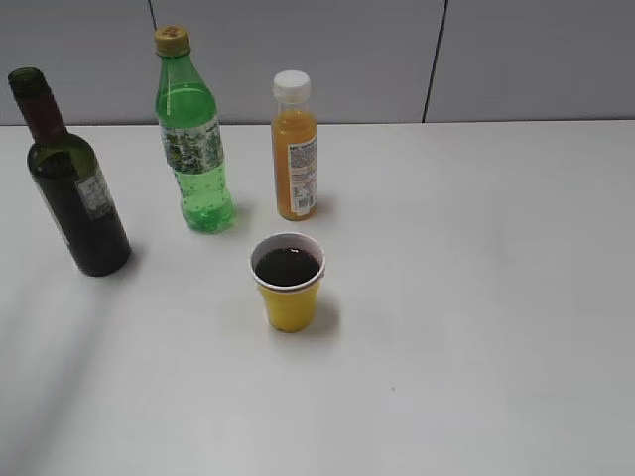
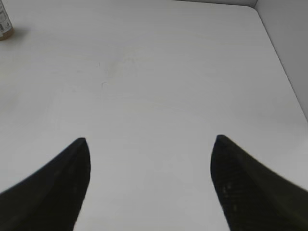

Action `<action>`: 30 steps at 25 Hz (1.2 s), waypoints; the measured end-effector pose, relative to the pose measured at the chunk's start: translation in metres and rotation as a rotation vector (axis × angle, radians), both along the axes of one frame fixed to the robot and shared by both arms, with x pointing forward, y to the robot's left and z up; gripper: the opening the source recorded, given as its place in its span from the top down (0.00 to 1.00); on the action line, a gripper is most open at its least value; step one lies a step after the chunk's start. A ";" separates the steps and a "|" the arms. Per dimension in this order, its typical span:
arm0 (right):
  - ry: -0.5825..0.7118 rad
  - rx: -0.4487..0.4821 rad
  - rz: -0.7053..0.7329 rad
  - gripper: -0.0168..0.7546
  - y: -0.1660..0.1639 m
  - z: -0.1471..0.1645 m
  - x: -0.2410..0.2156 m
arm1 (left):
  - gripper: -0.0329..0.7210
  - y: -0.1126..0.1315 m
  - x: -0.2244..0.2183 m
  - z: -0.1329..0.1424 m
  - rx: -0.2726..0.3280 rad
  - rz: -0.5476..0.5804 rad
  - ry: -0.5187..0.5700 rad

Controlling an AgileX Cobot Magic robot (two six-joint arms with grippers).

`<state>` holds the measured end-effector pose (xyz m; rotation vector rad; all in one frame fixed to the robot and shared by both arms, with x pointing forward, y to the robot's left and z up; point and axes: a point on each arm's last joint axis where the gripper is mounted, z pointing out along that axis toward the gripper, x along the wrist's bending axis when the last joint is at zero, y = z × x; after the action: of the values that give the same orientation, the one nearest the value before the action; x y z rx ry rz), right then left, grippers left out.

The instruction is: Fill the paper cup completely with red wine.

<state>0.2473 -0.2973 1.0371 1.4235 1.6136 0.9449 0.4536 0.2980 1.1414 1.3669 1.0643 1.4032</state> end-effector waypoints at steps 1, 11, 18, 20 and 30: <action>0.000 0.000 0.000 0.21 0.000 0.000 0.000 | 0.15 0.004 -0.002 0.007 0.019 0.011 0.026; 0.000 0.000 0.000 0.21 0.000 0.000 0.000 | 0.17 0.003 -0.040 0.011 -0.110 -0.002 0.603; 0.000 0.000 0.000 0.21 0.000 0.000 0.000 | 0.17 0.006 -0.113 0.018 -0.094 0.052 0.695; 0.000 0.000 0.000 0.21 0.000 0.000 0.000 | 0.17 0.006 -0.138 0.022 -0.096 0.057 0.645; 0.000 0.000 0.000 0.21 0.000 0.000 0.000 | 0.17 0.001 -0.222 -0.029 -0.131 0.034 0.528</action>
<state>0.2473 -0.2973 1.0371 1.4235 1.6136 0.9449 0.2315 0.2989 1.1126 1.6712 1.4938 0.9909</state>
